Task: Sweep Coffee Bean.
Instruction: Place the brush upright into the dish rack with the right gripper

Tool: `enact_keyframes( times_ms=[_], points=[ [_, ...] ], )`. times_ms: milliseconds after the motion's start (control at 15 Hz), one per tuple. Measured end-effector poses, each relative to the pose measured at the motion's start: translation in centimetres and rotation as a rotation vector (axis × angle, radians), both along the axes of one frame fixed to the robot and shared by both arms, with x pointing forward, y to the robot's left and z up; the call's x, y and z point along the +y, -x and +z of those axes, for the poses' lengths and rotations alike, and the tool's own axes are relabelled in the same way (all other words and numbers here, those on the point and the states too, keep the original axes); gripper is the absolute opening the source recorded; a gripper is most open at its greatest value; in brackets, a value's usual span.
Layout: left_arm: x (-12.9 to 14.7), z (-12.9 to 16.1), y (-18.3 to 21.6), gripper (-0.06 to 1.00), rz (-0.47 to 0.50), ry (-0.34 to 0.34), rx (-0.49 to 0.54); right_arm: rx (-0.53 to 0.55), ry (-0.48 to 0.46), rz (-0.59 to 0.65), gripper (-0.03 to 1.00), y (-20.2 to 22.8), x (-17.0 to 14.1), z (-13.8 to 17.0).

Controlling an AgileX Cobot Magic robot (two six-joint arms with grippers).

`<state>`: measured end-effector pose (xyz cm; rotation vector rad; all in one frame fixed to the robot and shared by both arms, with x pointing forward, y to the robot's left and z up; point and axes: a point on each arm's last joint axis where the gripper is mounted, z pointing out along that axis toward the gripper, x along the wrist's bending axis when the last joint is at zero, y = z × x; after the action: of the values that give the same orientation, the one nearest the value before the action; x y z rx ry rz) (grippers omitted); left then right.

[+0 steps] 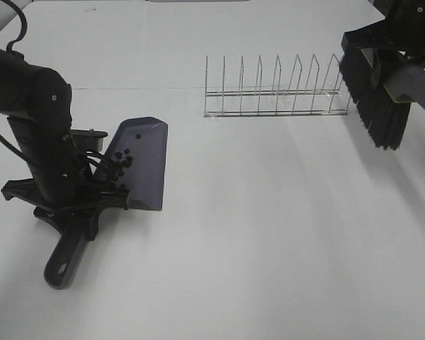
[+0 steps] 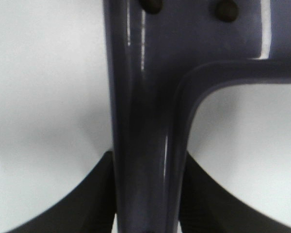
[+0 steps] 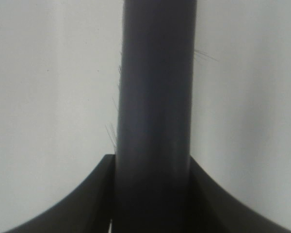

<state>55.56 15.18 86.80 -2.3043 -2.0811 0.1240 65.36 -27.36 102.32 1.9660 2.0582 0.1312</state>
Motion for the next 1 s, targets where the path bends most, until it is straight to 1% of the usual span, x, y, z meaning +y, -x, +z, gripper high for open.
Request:
enact_keyframes(
  times_ms=[67, 267, 400, 467, 600, 733, 1000],
  points=[
    [0.0, 0.0, 0.0, 0.32, 0.0, 0.0, 0.0, 0.0, -0.01, 0.002, 0.28, -0.5, 0.1, -0.9],
    [0.0, 0.2, 0.0, 0.32, -0.001, 0.003, -0.006, 0.087, 0.003, 0.024, 0.28, -1.9, 0.3, -5.3],
    [-0.1, 0.7, -0.2, 0.32, 0.002, 0.017, -0.034, 0.105, 0.007, 0.029, 0.28, -3.1, 0.4, -7.0],
    [-0.2, 1.7, -0.3, 0.32, 0.002, 0.029, -0.062, 0.095, 0.008, 0.031, 0.28, -3.9, 0.4, -7.3],
    [-0.4, 2.8, -0.9, 0.32, 0.003, 0.05, -0.106, 0.05, 0.01, 0.036, 0.28, -5.3, 0.5, -6.5],
    [-0.5, 2.9, -1.0, 0.32, 0.003, 0.05, -0.107, 0.039, 0.03, 0.044, 0.28, -6.5, 0.5, -6.3],
    [-0.4, 2.9, -1.0, 0.32, 0.003, 0.049, -0.105, 0.049, 0.045, 0.04, 0.28, -8.4, 0.5, -7.2]
  ],
)
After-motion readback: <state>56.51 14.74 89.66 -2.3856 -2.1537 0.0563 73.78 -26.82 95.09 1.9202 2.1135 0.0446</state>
